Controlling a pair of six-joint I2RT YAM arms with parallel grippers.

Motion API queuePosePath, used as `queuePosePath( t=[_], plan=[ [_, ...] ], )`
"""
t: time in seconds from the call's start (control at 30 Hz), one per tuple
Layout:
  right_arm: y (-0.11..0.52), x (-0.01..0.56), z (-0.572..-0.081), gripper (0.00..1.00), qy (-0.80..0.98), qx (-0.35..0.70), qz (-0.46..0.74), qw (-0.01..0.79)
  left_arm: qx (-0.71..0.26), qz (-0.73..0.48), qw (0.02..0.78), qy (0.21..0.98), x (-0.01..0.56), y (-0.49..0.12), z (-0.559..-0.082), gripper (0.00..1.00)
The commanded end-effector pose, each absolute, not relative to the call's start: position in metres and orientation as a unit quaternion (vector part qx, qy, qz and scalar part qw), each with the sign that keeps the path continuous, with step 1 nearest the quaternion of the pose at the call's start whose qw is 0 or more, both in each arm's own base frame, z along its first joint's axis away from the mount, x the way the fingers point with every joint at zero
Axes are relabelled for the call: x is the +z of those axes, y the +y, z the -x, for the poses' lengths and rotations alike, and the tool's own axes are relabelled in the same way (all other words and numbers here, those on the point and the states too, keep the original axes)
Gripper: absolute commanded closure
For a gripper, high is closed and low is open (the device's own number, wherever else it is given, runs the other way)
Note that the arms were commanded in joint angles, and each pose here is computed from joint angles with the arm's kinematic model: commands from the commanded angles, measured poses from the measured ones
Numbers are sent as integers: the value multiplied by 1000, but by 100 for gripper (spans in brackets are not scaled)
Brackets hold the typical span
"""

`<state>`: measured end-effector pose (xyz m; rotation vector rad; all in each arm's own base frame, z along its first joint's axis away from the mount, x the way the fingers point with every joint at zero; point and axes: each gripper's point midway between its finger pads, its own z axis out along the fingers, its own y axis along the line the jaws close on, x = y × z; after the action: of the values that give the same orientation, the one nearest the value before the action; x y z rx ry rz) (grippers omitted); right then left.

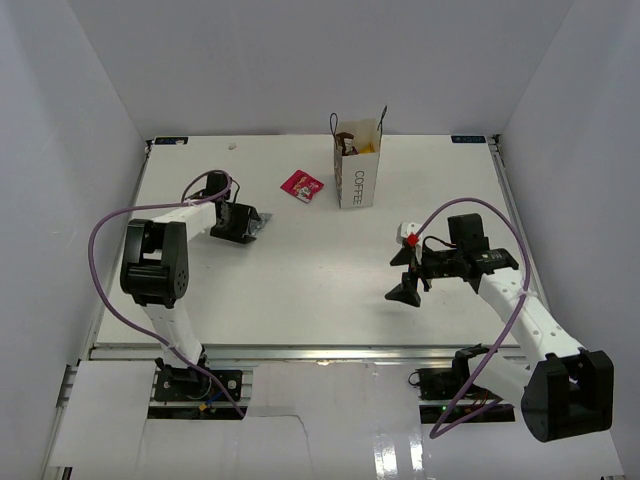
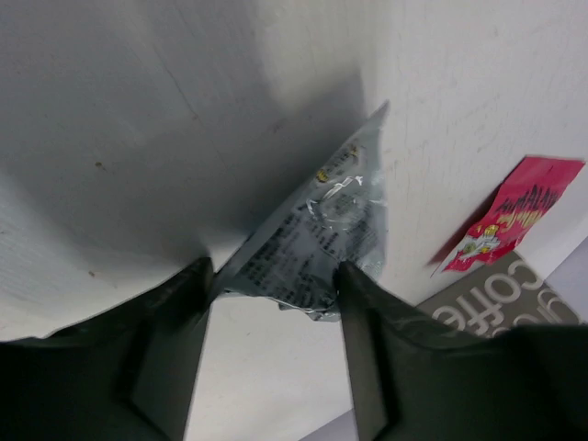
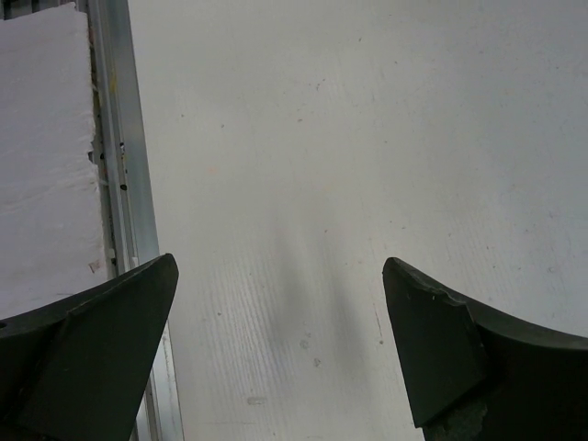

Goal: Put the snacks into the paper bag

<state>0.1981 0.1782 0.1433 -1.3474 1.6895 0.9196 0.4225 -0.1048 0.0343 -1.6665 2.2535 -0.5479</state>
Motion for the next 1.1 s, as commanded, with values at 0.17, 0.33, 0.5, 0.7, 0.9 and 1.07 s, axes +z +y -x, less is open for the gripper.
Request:
queuePosePath(
  t=[0.17,0.33,0.5,0.7,0.9,1.07],
  plan=[
    [182,153,-200,2,645,373,526,409,-183,575,142,785,38,-102,-423,76],
    [182,156,-201,2,645,374,524,412,-221,478,203,826,77,-108,-445,96],
    [180,157,-204,2,648,373,519,415,-385,254,281,842,167,-160,-460,100],
    [178,156,-209,2,654,372,510,416,-573,-45,366,732,291,-244,-413,100],
    [177,156,-212,2,658,373,506,416,-614,-163,373,676,357,-307,-389,100],
    [176,156,-212,2,659,372,504,417,-607,-132,404,672,372,-327,-415,100]
  ],
)
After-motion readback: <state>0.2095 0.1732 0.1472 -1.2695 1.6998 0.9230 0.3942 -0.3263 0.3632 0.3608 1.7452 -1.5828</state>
